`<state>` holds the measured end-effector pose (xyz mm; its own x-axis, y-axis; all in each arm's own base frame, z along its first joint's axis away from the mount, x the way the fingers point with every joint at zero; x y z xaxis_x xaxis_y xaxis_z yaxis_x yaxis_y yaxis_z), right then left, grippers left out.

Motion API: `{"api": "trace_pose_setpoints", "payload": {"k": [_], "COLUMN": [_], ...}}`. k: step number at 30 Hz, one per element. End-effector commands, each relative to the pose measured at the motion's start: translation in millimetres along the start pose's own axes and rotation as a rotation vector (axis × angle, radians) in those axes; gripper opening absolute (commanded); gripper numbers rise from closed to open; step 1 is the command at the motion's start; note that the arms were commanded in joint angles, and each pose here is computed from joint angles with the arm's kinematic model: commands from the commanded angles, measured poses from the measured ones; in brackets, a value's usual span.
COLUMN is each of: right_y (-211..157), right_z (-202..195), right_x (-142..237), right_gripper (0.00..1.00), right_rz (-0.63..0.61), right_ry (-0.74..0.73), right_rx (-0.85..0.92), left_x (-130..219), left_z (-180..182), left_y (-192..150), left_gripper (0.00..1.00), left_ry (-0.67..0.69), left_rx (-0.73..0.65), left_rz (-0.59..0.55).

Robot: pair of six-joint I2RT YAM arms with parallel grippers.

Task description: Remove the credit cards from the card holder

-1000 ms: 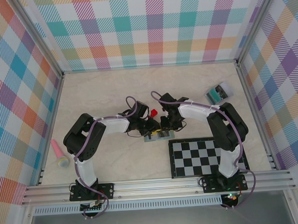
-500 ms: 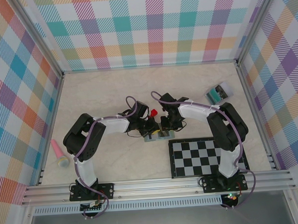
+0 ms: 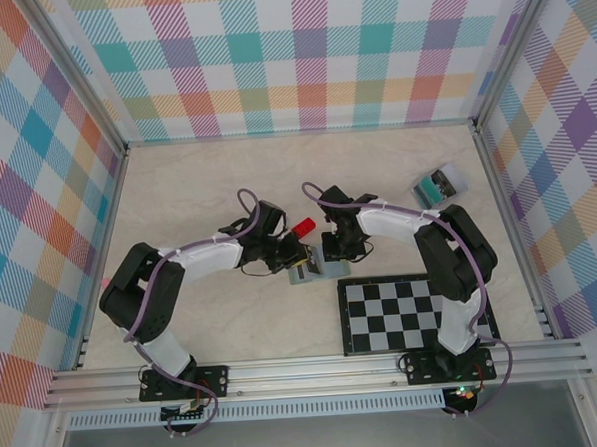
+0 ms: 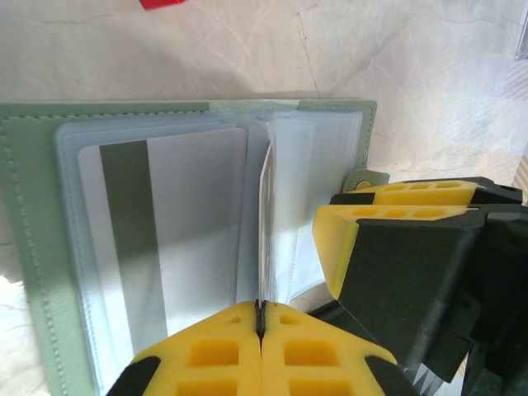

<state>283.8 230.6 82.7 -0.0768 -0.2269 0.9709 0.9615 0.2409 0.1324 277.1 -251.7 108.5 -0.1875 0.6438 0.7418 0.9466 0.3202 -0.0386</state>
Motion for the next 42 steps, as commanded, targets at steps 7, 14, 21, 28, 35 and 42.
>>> {"api": "trace_pose_setpoints", "payload": {"k": [7,14,21,28,35,42], "right_y": [4,11,10,9,17,21], "right_z": [-2,5,16,31,48,46], "right_x": [23,69,113,151,181,189], "right_gripper": [0.28,0.35,0.45,0.61,0.70,0.71], "right_rz": [-0.040,-0.169,-0.300,-0.417,-0.495,-0.515], "right_ry": [0.008,0.079,0.200,0.482,0.751,0.864], "right_rx": [-0.002,0.013,0.025,-0.036,-0.059,-0.095], "left_x": [17,48,76,109,128,136], "left_z": [2,-9,-14,-56,-91,-98], "left_y": [3,11,14,18,20,19], "left_gripper": [0.00,0.00,0.00,0.00,0.00,0.00], "left_ry": [0.013,0.004,0.004,-0.253,-0.531,-0.676], "left_rx": [-0.014,-0.043,-0.045,-0.097,-0.116,-0.103], "left_rz": [-0.020,-0.084,-0.135,-0.242,-0.287,-0.318]}}
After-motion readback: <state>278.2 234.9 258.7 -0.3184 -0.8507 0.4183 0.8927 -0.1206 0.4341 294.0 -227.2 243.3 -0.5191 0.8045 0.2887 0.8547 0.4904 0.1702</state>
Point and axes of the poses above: each hand's point on the last joint's axis, 136 mm out from that joint toward the fingers, its own x axis back along the fingers, its own z axis along the line the jaws close on, y = z × x, the point moved 6 cm from there along x, back along the fingers, and after that the axes turned 8 degrees about x, right-handed, at the moved point
